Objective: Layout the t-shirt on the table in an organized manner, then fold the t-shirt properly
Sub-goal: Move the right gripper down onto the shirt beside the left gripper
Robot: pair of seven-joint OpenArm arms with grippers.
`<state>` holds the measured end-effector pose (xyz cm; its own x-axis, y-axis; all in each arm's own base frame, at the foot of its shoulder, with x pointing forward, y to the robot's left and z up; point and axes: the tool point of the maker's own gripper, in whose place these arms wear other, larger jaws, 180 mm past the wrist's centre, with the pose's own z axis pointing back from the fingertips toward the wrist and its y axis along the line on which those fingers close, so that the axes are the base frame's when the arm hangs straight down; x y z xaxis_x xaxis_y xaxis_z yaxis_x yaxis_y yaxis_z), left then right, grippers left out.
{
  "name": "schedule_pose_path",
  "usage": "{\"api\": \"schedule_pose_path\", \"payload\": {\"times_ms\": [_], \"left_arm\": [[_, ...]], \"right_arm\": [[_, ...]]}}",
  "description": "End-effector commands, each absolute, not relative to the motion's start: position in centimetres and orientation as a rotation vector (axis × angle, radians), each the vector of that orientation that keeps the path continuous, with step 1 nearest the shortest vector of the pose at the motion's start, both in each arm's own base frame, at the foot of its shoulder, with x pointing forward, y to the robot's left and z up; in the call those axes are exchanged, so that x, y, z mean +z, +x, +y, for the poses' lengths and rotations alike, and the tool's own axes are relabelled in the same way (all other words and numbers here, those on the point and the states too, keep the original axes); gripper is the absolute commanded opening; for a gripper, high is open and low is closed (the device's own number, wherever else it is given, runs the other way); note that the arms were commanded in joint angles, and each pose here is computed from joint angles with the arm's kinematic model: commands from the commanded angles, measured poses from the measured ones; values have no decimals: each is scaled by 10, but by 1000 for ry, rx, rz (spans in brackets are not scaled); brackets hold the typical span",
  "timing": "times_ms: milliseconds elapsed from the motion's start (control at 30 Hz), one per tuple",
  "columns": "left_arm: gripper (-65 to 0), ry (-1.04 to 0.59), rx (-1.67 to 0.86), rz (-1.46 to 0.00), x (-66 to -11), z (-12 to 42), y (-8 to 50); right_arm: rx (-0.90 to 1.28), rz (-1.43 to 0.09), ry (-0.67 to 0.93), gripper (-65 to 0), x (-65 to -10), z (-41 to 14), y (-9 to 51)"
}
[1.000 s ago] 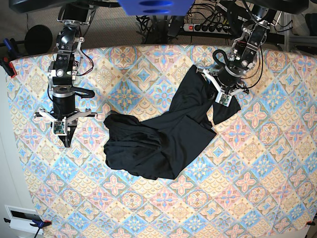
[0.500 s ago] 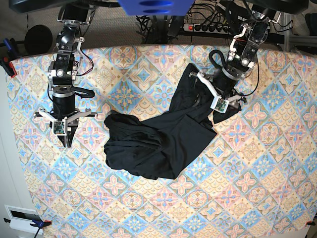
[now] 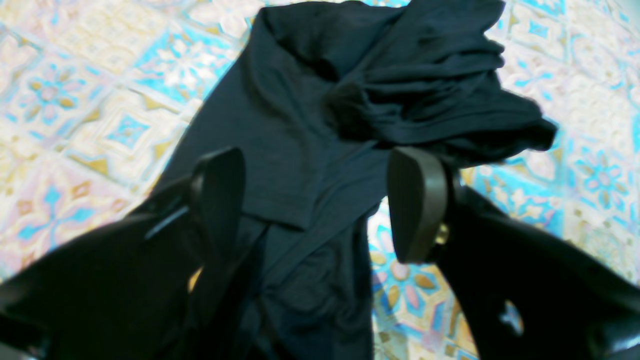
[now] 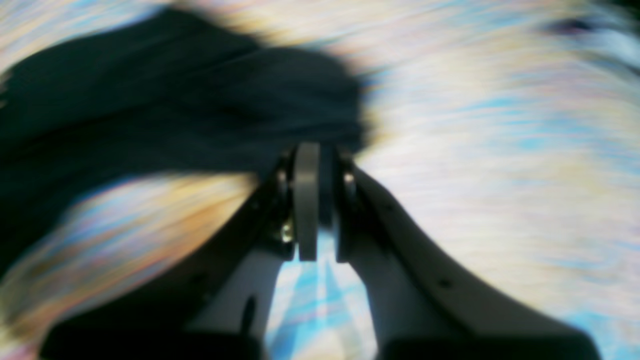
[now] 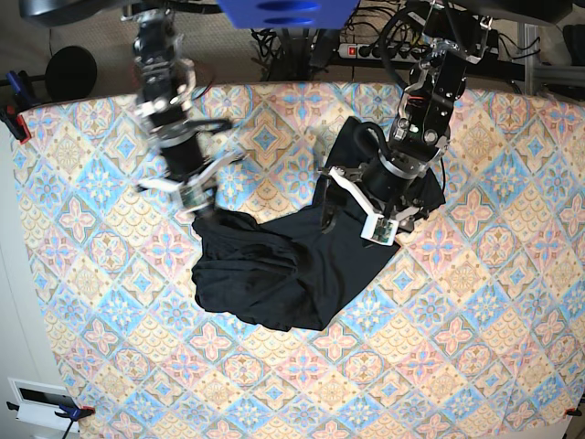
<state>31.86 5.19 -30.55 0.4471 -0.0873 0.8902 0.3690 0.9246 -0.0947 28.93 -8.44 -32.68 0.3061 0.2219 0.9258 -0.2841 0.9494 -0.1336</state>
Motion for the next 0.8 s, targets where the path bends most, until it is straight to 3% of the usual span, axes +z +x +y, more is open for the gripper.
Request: {"api": "schedule_pose_path", "payload": {"times_ms": [0, 200, 300, 400, 567, 767], "left_arm": [[-217, -295, -288, -1124, -292, 53, 325], [-220, -180, -331, -1143, -294, 64, 327], [-258, -116, -354, -1124, -305, 71, 325], [-371, -84, -368, -1102, -314, 76, 320], [-650, -85, -367, -1062, -327, 77, 307], [-650, -41, -287, -1030, -336, 109, 297]], "right_arm": [[351, -1258, 77, -600, -316, -75, 288], [505, -1206, 198, -600, -329, -25, 260], [554, -1196, 240, -599, -330, -8, 252], [575, -1160, 219, -599, -332, -5, 262], [597, -1177, 159, -599, -316, -10, 296], [613, -1228, 160, -599, -300, 0, 317]]}}
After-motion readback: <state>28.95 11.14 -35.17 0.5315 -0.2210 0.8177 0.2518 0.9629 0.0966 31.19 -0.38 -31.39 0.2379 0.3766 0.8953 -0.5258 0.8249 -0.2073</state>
